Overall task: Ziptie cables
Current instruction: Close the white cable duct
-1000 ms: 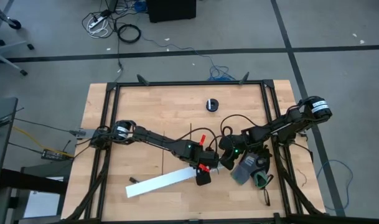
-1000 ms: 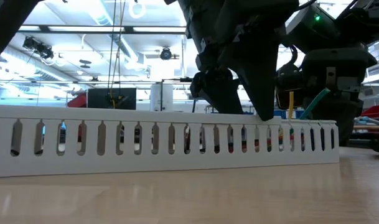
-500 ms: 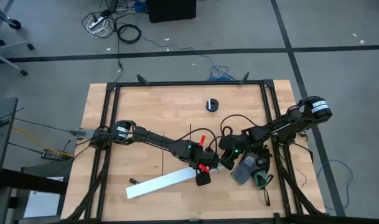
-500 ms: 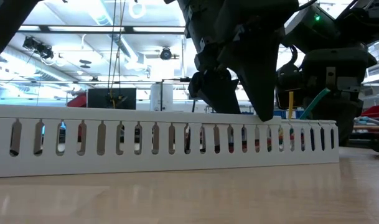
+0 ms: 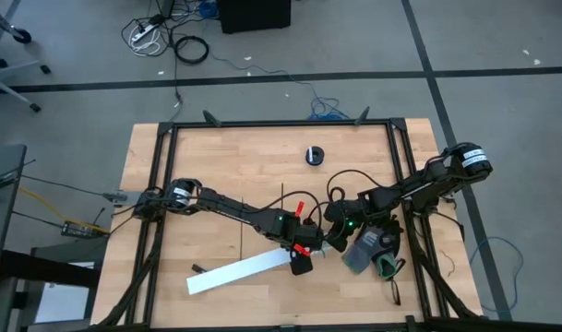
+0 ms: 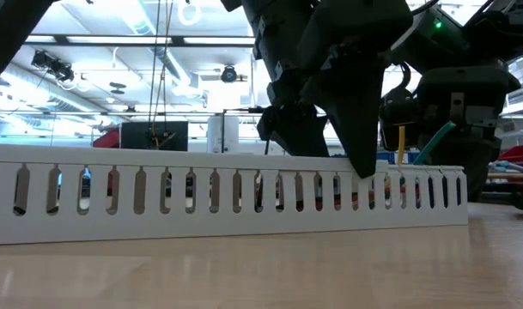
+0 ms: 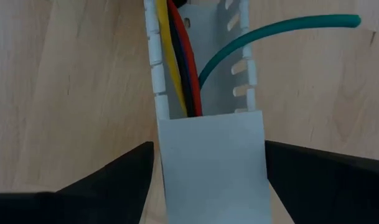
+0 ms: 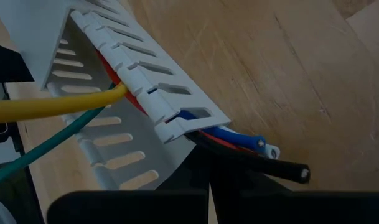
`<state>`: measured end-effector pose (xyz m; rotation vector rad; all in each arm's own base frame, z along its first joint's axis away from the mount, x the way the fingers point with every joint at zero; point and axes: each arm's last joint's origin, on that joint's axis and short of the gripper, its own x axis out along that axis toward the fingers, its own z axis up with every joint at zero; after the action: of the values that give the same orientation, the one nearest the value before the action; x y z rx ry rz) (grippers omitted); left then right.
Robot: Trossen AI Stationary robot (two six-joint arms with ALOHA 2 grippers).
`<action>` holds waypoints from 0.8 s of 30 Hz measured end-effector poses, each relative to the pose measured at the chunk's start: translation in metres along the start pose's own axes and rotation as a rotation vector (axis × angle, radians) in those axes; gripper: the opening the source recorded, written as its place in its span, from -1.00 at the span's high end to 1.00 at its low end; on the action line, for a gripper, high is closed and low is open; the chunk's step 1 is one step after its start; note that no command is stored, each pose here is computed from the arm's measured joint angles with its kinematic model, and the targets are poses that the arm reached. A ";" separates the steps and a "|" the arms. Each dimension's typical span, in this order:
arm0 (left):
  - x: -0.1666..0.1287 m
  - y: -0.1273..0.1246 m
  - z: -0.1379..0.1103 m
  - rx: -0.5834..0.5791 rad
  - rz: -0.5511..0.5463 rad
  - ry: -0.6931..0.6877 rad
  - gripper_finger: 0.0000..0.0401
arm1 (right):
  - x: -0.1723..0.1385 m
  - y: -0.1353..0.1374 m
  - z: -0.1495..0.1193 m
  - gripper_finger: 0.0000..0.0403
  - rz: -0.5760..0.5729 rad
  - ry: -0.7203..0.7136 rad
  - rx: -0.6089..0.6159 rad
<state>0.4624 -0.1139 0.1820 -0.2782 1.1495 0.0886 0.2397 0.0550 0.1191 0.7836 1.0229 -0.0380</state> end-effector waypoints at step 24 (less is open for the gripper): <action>0.000 0.003 0.002 -0.018 0.001 -0.007 -0.20 | 0.000 0.001 0.001 1.00 0.021 -0.019 -0.008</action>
<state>0.4636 -0.1110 0.1822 -0.2931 1.1425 0.1009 0.2414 0.0554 0.1201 0.7851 0.9965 -0.0227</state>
